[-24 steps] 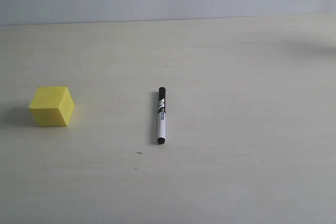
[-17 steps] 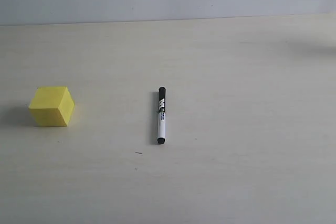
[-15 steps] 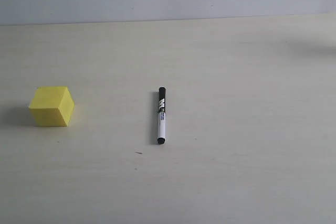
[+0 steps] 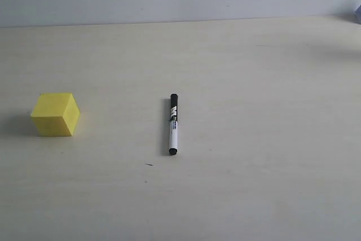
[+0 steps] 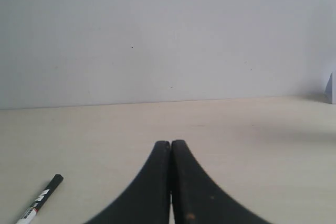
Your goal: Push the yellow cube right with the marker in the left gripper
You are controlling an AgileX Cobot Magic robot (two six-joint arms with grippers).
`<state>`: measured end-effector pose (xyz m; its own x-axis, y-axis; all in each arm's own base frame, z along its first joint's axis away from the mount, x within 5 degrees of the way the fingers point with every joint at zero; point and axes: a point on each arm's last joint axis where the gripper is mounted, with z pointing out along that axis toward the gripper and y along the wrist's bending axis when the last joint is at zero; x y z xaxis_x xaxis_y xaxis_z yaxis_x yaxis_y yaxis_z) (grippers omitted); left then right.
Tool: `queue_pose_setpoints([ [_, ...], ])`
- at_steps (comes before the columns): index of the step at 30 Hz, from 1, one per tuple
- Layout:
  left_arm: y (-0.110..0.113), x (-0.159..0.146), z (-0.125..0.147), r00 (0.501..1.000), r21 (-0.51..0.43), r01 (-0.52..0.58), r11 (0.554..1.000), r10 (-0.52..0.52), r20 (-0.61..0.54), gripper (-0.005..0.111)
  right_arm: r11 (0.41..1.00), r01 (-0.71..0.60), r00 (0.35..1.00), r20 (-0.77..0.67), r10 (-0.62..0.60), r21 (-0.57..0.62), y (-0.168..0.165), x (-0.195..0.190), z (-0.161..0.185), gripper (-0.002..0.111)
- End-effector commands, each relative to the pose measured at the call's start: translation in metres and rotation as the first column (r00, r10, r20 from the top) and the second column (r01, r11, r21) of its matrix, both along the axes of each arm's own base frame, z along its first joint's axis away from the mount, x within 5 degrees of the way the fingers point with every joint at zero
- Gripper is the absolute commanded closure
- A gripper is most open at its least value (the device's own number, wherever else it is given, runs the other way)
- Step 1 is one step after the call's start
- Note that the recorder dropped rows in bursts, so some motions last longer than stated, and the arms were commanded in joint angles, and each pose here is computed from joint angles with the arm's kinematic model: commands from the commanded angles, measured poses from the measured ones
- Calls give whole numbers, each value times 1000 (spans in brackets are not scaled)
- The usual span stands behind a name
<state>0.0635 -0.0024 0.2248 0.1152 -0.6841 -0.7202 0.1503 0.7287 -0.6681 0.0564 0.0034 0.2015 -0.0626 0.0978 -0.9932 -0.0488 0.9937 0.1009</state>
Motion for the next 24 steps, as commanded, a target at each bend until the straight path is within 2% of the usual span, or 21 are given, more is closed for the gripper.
queue_pose_setpoints([
  [1, -3, 9, 12, 1000, 47, 21, 999, -20, -15, 107, 1000, 0, 1000, 12, 0, -1, 0, 0, 0, 108],
  [3, -4, 15, 21, 999, 45, 37, 998, -36, -11, 107, 1000, 0, 1000, 12, 0, -1, 0, 0, 0, 108],
  [6, -7, 24, 38, 998, 89, 60, 994, -61, 9, 106, 1000, 0, 1000, 12, 0, -1, 0, 0, 0, 108],
  [10, -14, 36, 60, 992, 144, 123, 982, -125, 8, 99, 1000, 0, 1000, 12, 0, -1, 0, 0, 0, 108],
  [14, -26, 50, 82, 973, 292, 217, 931, -230, 12, 90, 1000, 0, 1000, 12, 0, -1, 0, 0, 0, 108],
  [18, -33, 65, 106, 958, 373, 276, 886, -285, -30, 89, 1000, 0, 1000, 12, 0, -1, 0, 0, 0, 108],
  [20, -35, 72, 117, 955, 441, 282, 852, -294, -42, 89, 1000, 0, 1000, 12, 0, -1, 0, 0, 0, 108],
  [22, -35, 79, 126, 958, 546, 267, 794, -282, -59, 89, 1000, 0, 1000, 12, 0, -1, 0, 0, 0, 108],
  [24, -34, 86, 136, 967, 699, 229, 677, -242, -82, 89, 1000, 0, 1000, 12, 0, -1, 0, 0, 0, 108],
])
